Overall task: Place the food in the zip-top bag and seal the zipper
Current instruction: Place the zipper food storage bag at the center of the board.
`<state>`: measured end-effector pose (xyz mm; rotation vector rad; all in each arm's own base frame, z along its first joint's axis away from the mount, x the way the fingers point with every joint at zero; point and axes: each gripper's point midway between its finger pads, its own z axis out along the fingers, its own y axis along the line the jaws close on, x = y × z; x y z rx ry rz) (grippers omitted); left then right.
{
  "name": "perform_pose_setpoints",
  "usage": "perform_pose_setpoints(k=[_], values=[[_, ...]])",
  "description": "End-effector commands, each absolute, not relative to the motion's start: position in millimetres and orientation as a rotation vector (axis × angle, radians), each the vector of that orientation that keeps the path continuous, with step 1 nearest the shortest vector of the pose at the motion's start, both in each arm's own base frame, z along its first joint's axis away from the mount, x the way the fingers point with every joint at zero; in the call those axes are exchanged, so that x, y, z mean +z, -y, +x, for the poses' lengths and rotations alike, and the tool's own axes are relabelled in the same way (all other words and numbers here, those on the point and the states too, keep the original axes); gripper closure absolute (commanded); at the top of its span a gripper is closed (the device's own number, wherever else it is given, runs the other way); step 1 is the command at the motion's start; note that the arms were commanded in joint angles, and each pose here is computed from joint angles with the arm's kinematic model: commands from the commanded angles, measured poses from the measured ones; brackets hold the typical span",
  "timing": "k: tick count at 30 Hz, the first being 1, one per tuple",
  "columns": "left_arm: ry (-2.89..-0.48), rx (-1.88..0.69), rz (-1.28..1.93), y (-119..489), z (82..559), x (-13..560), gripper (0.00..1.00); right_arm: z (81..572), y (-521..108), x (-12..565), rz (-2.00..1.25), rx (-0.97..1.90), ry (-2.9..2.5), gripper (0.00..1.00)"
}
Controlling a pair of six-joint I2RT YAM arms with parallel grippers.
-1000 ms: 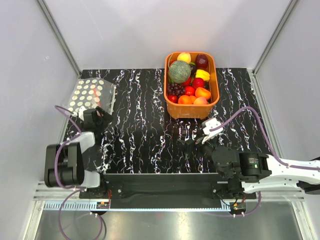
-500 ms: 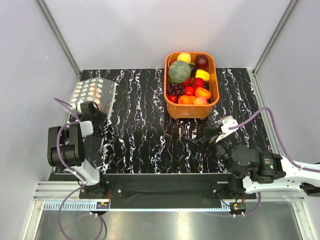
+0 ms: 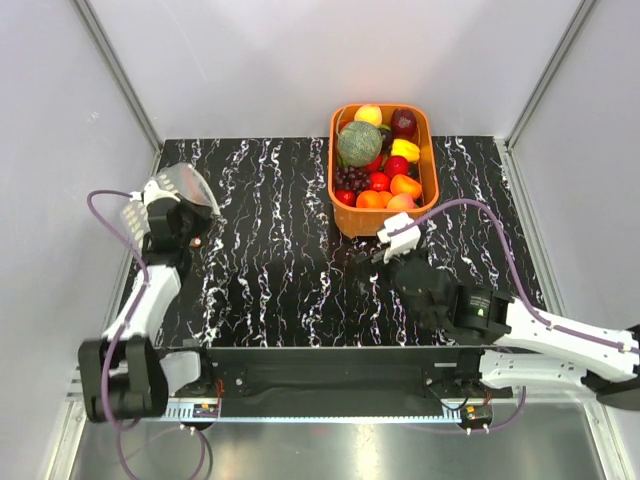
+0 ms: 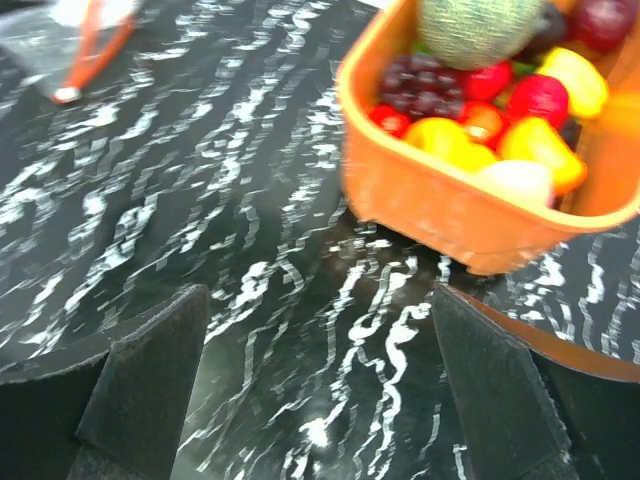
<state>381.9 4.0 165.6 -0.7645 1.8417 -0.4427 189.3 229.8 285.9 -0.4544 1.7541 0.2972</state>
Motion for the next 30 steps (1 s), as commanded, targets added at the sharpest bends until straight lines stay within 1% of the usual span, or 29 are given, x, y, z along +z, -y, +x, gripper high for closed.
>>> perform_pose_setpoints(k=[1, 8, 11, 13, 15, 18, 21, 22, 23, 24, 25, 26, 27, 28, 30], values=[[-1.839, -0.519, -0.688, 27.4, 365.7, 183.2, 1.0, 210.9, -232.9, 324.5, -0.393, 0.383, -1.697, 0.0], [-1.866, -0.653, -0.507, 85.3, 325.0, 214.4, 1.0, 247.9, -224.2, 329.6, -0.315, 0.348, -1.743, 0.0], [-1.892, -0.728, -0.452, 107.4, 301.3, 209.7, 1.0, 261.7, -214.5, 325.9, -0.25, 0.347, -1.775, 0.0], [-1.939, -0.776, -0.412, 125.1, 283.8, 193.2, 1.0, 267.6, -211.4, 324.4, -0.218, 0.362, -1.795, 0.0], [-1.957, -0.843, -0.367, 142.5, 267.2, 189.1, 1.0, 277.7, -202.5, 317.6, -0.178, 0.346, -1.826, 0.0], [-2.053, -0.908, -0.281, 164.0, 242.4, 164.6, 1.0, 282.5, -202.5, 309.5, -0.162, 0.377, -1.856, 0.0], [-2.136, -0.905, -0.218, 173.8, 223.1, 147.1, 0.96, 281.0, -205.4, 304.0, -0.161, 0.403, -1.865, 0.0], [-2.144, -0.887, -0.218, 172.6, 220.9, 144.0, 0.86, 280.4, -206.6, 303.0, -0.158, 0.412, -1.866, 0.0], [-2.156, -0.895, -0.199, 176.0, 215.0, 141.7, 0.69, 280.4, -205.9, 303.3, -0.154, 0.416, -1.862, 0.0], [-2.167, -0.902, -0.184, 177.8, 211.0, 140.8, 0.51, 279.8, -206.9, 301.5, -0.156, 0.421, -1.866, 0.0], [-2.179, -0.881, -0.189, 176.1, 209.3, 138.2, 0.36, 279.3, -207.9, 300.7, -0.161, 0.428, -1.869, 0.0], [-2.167, -0.872, -0.181, 175.4, 208.9, 144.3, 0.18, 278.6, -208.9, 300.7, -0.162, 0.436, -1.869, 0.0], [-2.189, -0.85, -0.163, 174.6, 202.5, 143.5, 0.16, 278.1, -210.4, 299.7, -0.164, 0.444, -1.875, 0.0], [-2.176, -0.791, -0.185, 167.0, 205.8, 146.3, 0.11, 276.7, -212.1, 299.2, -0.171, 0.455, -1.88, 0.0], [-2.153, -0.743, -0.167, 160.4, 202.5, 161.2, 0.11, 276.4, -214.8, 294.9, -0.176, 0.463, -1.893, 0.0]])
